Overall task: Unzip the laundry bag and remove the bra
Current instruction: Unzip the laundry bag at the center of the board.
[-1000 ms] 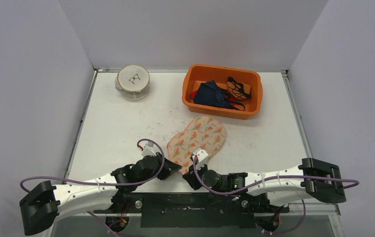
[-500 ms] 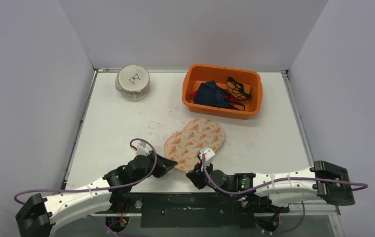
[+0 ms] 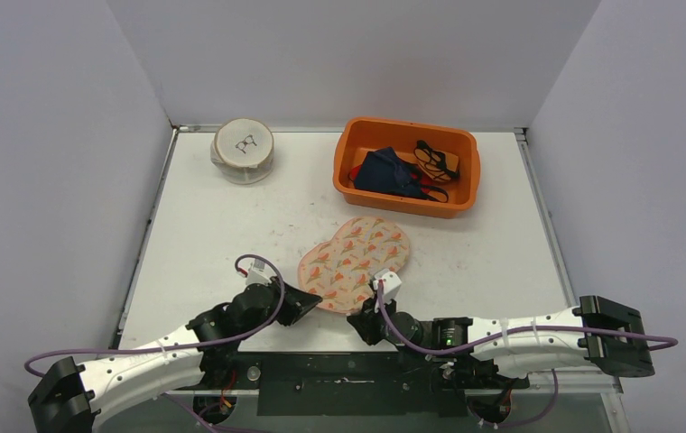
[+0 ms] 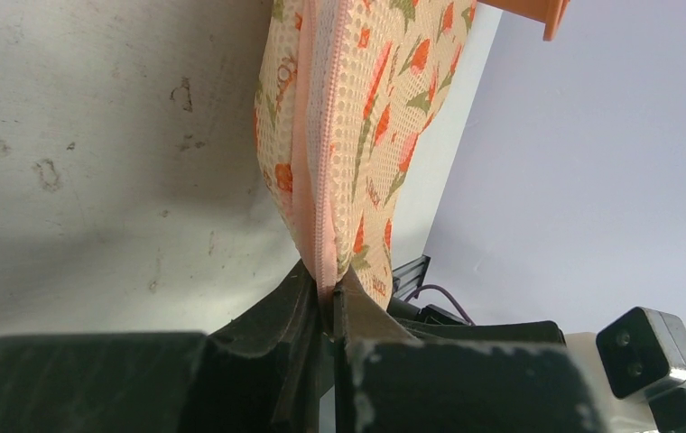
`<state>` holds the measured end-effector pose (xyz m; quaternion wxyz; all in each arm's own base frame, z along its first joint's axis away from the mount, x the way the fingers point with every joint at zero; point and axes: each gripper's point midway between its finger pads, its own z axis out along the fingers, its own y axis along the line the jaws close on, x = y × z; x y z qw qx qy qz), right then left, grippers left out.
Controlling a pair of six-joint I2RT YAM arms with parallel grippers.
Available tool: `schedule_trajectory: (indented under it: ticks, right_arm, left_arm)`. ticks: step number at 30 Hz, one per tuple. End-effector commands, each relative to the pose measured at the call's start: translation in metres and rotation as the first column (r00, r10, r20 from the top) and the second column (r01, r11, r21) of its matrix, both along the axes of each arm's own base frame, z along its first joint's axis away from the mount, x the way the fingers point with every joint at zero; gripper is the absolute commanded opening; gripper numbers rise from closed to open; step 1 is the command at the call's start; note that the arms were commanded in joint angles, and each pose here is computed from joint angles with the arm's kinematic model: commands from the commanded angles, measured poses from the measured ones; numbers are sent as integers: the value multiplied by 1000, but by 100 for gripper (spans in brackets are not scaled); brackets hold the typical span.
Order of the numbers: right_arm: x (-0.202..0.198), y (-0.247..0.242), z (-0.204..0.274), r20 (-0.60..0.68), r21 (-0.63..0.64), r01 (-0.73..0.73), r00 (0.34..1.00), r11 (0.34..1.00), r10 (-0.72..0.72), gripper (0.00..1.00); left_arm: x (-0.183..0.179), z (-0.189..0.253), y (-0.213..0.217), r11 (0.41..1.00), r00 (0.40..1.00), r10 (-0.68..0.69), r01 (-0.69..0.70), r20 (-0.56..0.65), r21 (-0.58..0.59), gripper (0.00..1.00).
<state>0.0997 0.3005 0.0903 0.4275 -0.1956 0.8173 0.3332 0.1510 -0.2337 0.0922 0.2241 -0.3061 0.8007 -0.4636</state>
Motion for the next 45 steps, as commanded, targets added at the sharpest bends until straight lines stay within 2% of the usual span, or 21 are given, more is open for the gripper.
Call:
schedule_trajectory:
  ticks: [1,11,37,38,41,43,45]
  right_arm:
    - [4,-9,-4,0,-9,47,999,999,-47,5]
    - [10,-23,-16,-6,-37,115,993,993,-115,5]
    - [8,-24,-19,-23,-33,116,993,993,-116,7]
    - [7,-22,-17,-26,-25,108,994,994,-108,15]
    - [1,-15,-9,-36,0,65,997,998,-65,55]
    - [-1,-12,-5,-49,17,56,997,998,-55,70]
    - [-2,-11,0,-67,40,63,996,997,-60,79]
  left_arm:
    - [13,-12,16,995,996,85,-86,22,58,0]
    - [11,-14,17,995,997,81,-82,19,54,0]
    - [12,-14,13,997,997,76,-77,21,23,0]
    - [12,-15,13,997,997,75,-76,21,23,0]
    - [12,-18,13,997,997,79,-79,16,21,0]
    - [13,-18,12,996,996,83,-84,16,11,0]
    - [13,-16,11,996,996,84,-85,19,6,0]
